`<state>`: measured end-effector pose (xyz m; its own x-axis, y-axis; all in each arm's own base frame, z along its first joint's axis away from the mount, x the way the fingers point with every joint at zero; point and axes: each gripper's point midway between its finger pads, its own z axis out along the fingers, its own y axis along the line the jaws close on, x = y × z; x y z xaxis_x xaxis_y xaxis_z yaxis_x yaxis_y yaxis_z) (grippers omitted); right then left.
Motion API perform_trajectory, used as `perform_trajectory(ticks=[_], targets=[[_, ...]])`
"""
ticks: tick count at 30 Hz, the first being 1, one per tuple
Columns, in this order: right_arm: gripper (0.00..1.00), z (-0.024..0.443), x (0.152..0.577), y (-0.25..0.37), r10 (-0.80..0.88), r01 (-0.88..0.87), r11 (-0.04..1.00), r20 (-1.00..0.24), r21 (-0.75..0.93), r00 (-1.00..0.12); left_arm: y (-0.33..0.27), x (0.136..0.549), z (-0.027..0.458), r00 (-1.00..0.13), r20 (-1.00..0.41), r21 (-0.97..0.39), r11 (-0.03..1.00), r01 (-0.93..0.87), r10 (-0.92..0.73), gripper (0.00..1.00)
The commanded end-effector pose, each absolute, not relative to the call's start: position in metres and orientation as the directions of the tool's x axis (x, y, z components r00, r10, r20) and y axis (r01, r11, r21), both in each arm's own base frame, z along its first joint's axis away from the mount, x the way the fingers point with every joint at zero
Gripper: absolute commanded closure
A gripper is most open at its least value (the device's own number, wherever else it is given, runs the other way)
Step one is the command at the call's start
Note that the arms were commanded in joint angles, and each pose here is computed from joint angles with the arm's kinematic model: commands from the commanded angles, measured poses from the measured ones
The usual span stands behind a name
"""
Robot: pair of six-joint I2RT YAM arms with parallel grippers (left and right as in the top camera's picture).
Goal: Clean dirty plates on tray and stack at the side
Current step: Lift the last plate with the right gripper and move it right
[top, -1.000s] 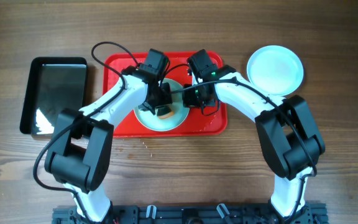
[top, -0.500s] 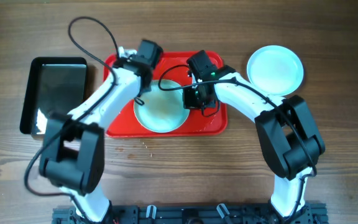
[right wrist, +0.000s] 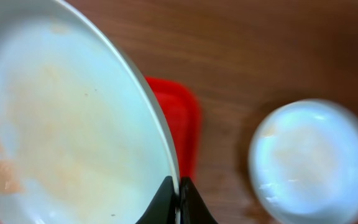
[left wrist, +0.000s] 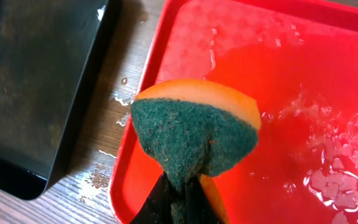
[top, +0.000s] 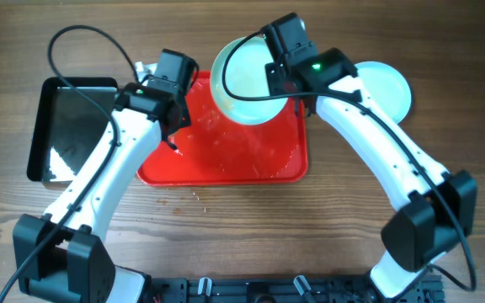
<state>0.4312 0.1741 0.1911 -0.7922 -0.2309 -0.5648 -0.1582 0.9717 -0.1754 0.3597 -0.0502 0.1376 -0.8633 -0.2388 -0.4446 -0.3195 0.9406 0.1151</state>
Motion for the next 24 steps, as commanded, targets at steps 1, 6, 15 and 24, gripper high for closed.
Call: perform_trajectory(ticks=[1, 6, 15, 24], targets=[[0.96, 0.22, 0.435, 0.153, -0.371, -0.157, 0.909, -0.574, -0.387, -0.73, -0.034, 0.359, 0.126, -0.862, -0.385, 0.043, 0.926, -0.374, -0.33, 0.96], [0.96, 0.256, 0.426, 0.165, -0.555, -0.084, 0.74, -0.537, -0.667, -0.635, -0.035, 0.358, 0.123, -0.865, -0.333, -0.04, 0.922, -0.386, -0.376, 0.96], [0.96, 0.307, 0.392, 0.208, -0.714, 0.044, 0.528, -0.471, -0.848, -0.518, -0.035, 0.358, 0.118, -0.869, -0.322, -0.033, 0.922, -0.387, -0.376, 0.96], [0.96, 0.309, 0.387, 0.218, -0.697, 0.067, 0.566, -0.52, -0.822, -0.494, -0.035, 0.358, 0.106, -0.88, -0.294, -0.015, 0.922, -0.387, -0.374, 0.96]])
